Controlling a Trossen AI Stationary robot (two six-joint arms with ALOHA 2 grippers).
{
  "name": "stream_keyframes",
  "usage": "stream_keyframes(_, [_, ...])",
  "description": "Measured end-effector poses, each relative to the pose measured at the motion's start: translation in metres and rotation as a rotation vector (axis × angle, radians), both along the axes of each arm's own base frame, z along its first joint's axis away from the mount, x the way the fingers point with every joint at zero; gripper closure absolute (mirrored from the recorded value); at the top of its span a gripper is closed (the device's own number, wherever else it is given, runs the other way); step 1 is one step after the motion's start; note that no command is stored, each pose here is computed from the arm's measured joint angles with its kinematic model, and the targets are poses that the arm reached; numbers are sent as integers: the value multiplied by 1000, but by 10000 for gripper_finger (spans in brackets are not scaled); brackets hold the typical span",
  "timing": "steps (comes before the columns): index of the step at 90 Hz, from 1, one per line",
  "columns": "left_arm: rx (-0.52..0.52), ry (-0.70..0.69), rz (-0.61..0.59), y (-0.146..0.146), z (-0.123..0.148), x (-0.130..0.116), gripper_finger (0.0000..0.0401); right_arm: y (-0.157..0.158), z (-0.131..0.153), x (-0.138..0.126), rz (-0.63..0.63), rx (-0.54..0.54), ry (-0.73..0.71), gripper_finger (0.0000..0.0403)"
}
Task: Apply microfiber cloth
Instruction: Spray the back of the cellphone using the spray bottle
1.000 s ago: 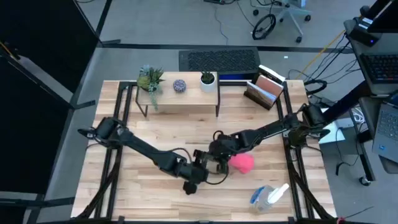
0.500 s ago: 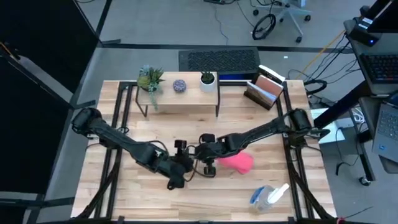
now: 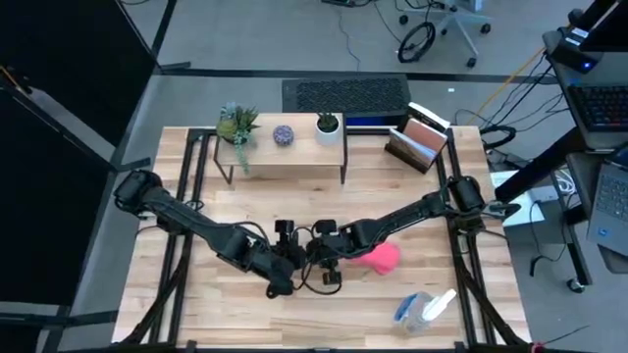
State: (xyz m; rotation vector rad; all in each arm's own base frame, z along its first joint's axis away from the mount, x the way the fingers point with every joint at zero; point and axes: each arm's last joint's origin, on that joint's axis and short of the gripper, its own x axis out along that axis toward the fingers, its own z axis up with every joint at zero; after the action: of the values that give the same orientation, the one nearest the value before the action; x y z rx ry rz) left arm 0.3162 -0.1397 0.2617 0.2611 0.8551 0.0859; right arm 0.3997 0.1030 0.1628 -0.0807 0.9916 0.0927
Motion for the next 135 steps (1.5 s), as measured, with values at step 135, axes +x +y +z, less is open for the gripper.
stream_keyframes(135, [-126, 154, 77, 56, -122, -34, 401, 14, 12, -48, -241, 54, -28, 188])
